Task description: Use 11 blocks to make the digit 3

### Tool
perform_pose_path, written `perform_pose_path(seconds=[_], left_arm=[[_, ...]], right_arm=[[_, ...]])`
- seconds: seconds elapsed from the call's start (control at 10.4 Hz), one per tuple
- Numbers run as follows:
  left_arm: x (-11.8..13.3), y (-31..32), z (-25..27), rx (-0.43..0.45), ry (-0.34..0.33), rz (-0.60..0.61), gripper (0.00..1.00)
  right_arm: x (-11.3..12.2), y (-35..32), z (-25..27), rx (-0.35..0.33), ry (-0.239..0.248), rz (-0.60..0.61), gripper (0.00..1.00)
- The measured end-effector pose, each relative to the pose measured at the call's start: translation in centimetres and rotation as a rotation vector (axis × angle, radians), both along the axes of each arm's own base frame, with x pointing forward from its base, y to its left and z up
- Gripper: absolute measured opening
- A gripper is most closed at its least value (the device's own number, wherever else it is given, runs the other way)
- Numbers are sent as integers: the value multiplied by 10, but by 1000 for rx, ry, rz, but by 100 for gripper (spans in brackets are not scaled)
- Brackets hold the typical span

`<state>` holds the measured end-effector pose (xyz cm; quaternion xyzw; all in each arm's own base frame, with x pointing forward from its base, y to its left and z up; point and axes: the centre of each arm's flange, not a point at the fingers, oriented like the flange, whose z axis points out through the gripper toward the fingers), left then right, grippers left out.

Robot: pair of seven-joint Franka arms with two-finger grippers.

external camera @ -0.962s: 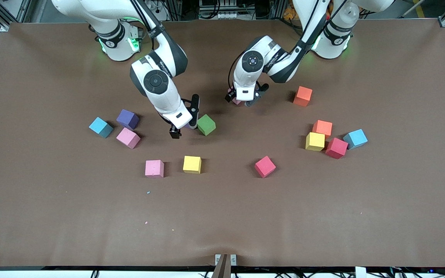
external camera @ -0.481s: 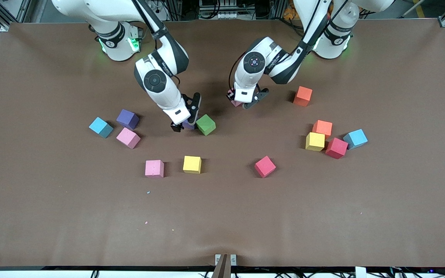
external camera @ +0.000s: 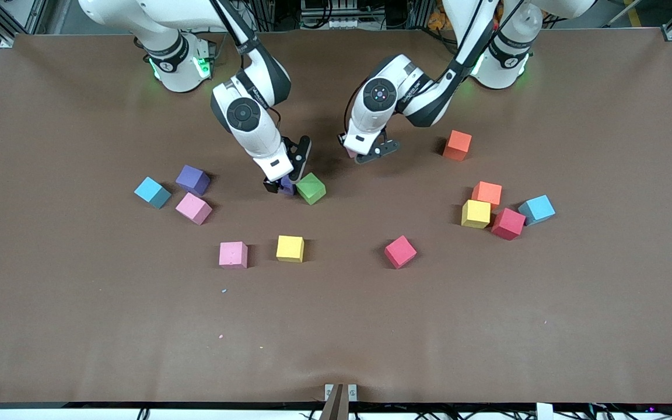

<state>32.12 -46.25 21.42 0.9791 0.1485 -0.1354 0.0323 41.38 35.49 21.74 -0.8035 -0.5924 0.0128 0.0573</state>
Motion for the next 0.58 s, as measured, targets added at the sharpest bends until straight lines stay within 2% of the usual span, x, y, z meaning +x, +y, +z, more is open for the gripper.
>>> perform_pose_path(seconds=[0.19, 0.38, 0.58], left_arm=[[-2, -6, 3, -12, 9, -92, 54], [-1, -17, 7, -5, 48, -174, 54], [3, -25, 4, 3, 35, -231, 54]], right_arm=[[-2, -2, -10, -9, 7, -9, 100], [-1, -3, -19, -9, -2, -17, 100], [-1, -3, -24, -10, -4, -19, 93]])
